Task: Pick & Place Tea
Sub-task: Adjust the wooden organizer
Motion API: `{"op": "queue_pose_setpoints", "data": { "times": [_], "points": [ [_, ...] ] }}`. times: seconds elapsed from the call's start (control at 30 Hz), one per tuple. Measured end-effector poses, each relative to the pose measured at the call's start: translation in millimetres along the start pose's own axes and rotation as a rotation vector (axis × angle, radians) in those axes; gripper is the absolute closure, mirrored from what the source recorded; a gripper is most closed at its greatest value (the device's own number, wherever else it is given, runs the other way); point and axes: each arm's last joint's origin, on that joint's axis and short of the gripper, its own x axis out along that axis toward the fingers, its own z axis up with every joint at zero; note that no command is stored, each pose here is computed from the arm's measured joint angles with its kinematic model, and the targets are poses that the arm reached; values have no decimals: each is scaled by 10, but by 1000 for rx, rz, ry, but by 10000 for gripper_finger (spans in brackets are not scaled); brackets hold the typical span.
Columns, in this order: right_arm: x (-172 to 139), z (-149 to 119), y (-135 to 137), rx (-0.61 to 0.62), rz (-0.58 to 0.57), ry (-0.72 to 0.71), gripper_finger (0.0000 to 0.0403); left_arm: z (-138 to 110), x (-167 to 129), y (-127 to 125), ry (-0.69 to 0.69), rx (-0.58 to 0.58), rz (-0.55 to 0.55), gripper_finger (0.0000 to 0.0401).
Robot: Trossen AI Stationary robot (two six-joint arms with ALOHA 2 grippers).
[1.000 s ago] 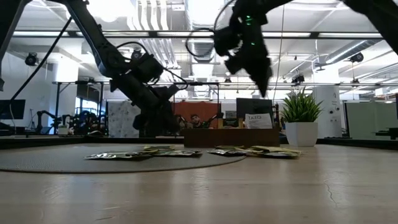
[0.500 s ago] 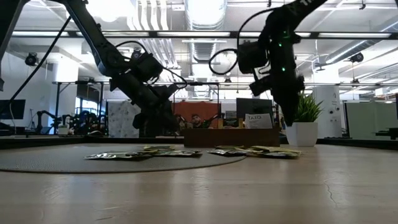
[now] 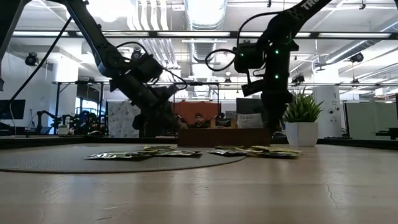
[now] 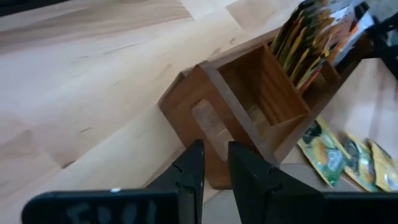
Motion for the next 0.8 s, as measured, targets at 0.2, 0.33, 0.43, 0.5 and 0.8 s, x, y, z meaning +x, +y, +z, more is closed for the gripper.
{"op": "queue_pose_setpoints", "data": {
  "times": [0.2, 0.33, 0.43, 0.5, 0.8],
  "points": [
    [7, 116, -87, 20, -17, -12, 339, -14, 0, 14, 9, -6, 20, 334],
    [98, 195, -148, 34, -42, 7, 339, -35, -1, 22, 31, -12, 24, 334],
    [133, 243, -171, 40, -46, 12, 338, -56, -2, 29, 53, -15, 30, 334],
    [118, 253, -179, 43, -63, 21, 337, -60, -12, 23, 62, -12, 29, 334],
    [-292, 208, -181, 52, 8, -28, 337, 80, -289, -74, -20, 83, 117, 334]
  ]
}}
